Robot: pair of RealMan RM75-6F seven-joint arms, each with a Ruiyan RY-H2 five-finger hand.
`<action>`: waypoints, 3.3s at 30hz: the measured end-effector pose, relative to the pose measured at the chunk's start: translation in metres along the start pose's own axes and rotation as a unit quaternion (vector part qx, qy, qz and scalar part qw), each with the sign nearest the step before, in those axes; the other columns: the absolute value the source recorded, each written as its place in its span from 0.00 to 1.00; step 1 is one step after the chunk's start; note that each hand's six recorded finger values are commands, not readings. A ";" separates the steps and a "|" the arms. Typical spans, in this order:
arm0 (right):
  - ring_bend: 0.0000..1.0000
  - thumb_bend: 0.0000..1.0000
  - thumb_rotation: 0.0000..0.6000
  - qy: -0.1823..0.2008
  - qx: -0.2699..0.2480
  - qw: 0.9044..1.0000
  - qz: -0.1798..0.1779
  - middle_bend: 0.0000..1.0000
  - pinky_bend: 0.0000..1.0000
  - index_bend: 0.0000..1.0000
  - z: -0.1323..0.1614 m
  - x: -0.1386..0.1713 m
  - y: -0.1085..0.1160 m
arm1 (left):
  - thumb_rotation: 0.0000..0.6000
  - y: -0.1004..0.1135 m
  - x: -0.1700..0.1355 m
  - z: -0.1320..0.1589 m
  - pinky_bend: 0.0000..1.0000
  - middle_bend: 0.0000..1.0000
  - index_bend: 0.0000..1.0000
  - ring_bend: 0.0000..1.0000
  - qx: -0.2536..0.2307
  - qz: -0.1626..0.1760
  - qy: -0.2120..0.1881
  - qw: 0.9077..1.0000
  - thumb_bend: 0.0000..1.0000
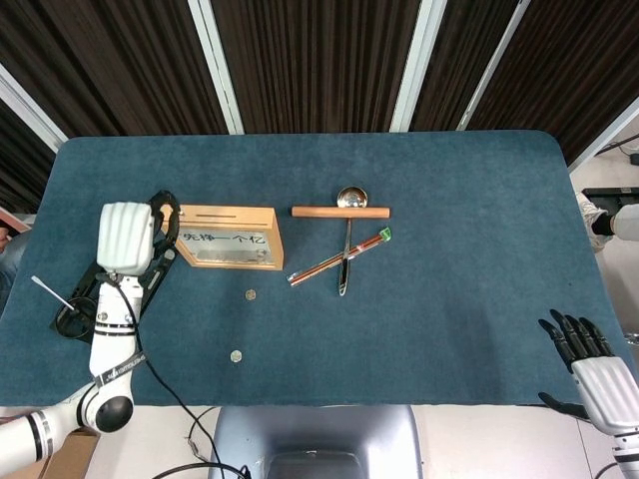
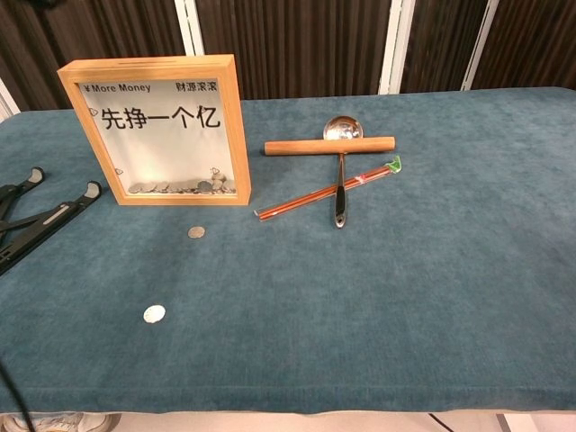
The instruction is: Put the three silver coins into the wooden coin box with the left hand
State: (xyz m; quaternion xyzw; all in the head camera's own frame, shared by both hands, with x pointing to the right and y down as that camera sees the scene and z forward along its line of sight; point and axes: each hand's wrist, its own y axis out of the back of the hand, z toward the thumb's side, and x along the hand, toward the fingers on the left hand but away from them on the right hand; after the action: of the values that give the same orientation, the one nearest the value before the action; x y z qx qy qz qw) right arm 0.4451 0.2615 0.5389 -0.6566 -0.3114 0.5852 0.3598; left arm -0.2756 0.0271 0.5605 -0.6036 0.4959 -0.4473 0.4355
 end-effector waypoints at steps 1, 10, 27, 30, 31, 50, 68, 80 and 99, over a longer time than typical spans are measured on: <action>0.00 0.15 1.00 0.000 0.000 1.000 0.000 0.00 0.00 0.00 0.000 0.000 0.000 | 1.00 0.001 0.007 0.006 1.00 1.00 0.61 1.00 0.004 -0.001 -0.002 1.000 0.53; 0.00 0.15 1.00 -0.005 -0.008 1.000 -0.007 0.00 0.00 0.00 -0.005 0.003 0.005 | 1.00 -0.028 0.032 0.032 1.00 1.00 0.61 1.00 0.038 -0.029 -0.005 0.999 0.53; 0.00 0.15 1.00 -0.009 -0.010 1.000 -0.009 0.00 0.00 0.00 -0.008 0.003 0.007 | 1.00 -0.070 0.025 0.033 1.00 1.00 0.61 1.00 0.067 -0.067 -0.007 0.995 0.53; 0.00 0.15 1.00 -0.008 -0.009 1.000 -0.009 0.00 0.00 0.00 -0.007 0.003 0.006 | 1.00 -0.071 0.024 0.032 1.00 1.00 0.61 1.00 0.068 -0.070 -0.007 0.995 0.53; 0.00 0.15 1.00 -0.008 -0.009 1.000 -0.009 0.00 0.00 0.00 -0.007 0.003 0.007 | 1.00 -0.072 0.024 0.032 1.00 1.00 0.61 1.00 0.068 -0.072 -0.007 0.995 0.53; 0.00 0.15 1.00 -0.009 -0.010 1.000 -0.010 0.00 0.00 0.00 -0.008 0.004 0.007 | 1.00 -0.077 0.021 0.033 1.00 1.00 0.31 1.00 0.072 -0.078 -0.008 0.994 0.45; 0.00 0.15 1.00 -0.004 -0.013 1.000 -0.014 0.00 0.00 0.00 -0.007 0.006 0.009 | 1.00 -0.050 -0.060 0.050 1.00 1.00 0.36 1.00 -0.004 -0.104 -0.090 0.990 0.41; 0.00 0.15 1.00 0.023 -0.003 1.000 0.001 0.00 0.00 0.00 0.006 0.008 0.000 | 1.00 -0.099 -0.194 0.031 1.00 1.00 0.45 1.00 -0.020 -0.189 -0.136 0.972 0.41; 0.00 0.15 1.00 0.026 -0.003 1.000 0.002 0.00 0.00 0.00 0.007 0.010 0.000 | 1.00 -0.179 -0.232 0.038 1.00 1.00 0.46 1.00 0.043 -0.221 -0.137 0.965 0.38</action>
State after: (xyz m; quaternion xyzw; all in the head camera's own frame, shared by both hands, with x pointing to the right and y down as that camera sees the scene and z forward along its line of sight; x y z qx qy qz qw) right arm 0.4399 0.2707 0.5326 -0.6733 -0.3025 0.5677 0.3646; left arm -0.2263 0.2828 0.7005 -0.7346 0.2660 -0.4661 0.4152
